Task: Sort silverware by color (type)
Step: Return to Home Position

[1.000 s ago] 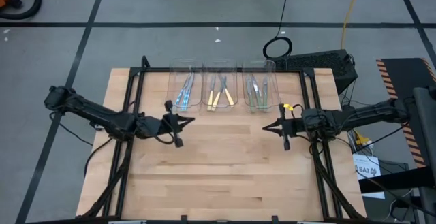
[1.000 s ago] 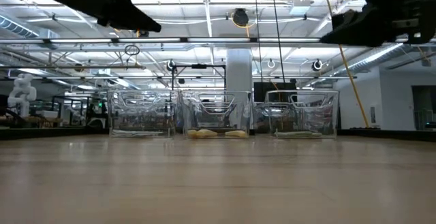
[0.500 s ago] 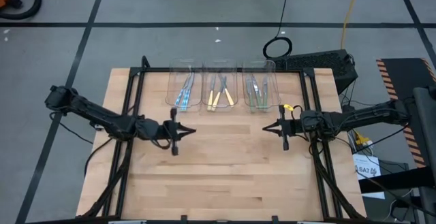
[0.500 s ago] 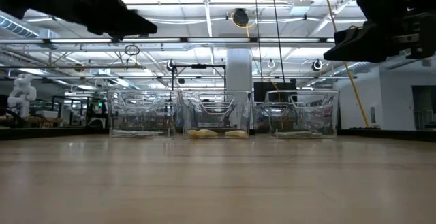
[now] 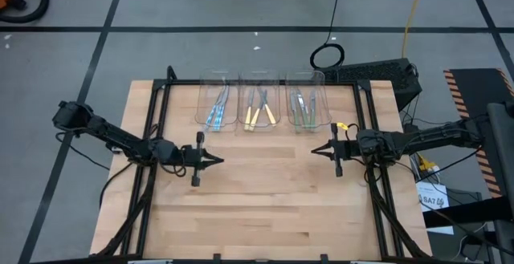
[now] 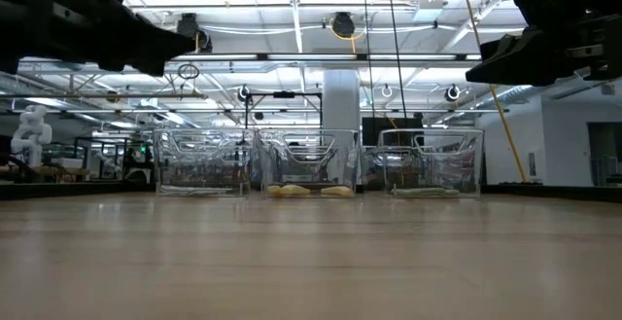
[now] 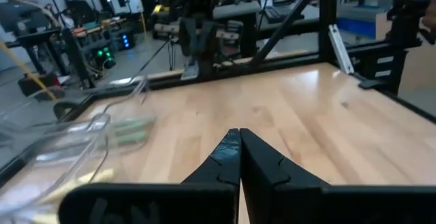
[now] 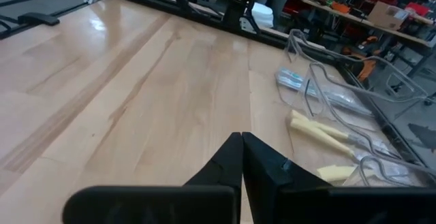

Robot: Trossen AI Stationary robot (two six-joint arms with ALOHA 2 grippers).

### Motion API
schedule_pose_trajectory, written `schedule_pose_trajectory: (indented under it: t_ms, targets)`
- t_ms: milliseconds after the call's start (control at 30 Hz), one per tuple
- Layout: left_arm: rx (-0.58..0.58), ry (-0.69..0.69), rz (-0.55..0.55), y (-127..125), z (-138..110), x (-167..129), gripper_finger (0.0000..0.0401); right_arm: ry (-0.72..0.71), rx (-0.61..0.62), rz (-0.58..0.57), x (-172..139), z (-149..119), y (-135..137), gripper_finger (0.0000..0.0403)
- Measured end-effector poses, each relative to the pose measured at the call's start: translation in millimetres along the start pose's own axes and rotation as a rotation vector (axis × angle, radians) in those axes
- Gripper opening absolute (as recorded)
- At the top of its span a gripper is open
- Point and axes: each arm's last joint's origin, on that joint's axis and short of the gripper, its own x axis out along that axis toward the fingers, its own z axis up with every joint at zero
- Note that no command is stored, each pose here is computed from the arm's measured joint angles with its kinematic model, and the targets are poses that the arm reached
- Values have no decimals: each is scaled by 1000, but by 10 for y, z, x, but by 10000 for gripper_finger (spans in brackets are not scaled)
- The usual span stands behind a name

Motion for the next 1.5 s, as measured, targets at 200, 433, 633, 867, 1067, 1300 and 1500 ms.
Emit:
schedule_pose_trajectory:
  t_ms: [200, 433, 633, 867, 1067, 1300, 1500]
  targets:
    - [-5, -62, -64, 2, -11, -124, 5, -1, -13, -1, -4, 1, -1, 4]
    - [-14, -105, -87, 26, -96, -343, 5, 3, 0, 0, -15, -4, 0, 4]
    - [-20, -90, -90, 51, -74, -443, 5, -22, 3, -9, -63, 16, -10, 4]
    - [-16, -64, -90, 77, -79, -571, 5, -9, 6, -6, -88, -1, -8, 4]
    - [-39, -47, -79, 100, -98, -679, 5, 17, 8, -1, -88, -26, -4, 4]
    - [-65, -59, -64, 127, -112, -803, 5, 4, 3, -5, -119, -18, -8, 4]
    - [-63, -62, -70, 146, -62, -861, 5, -10, 12, -12, -166, -64, -1, 4]
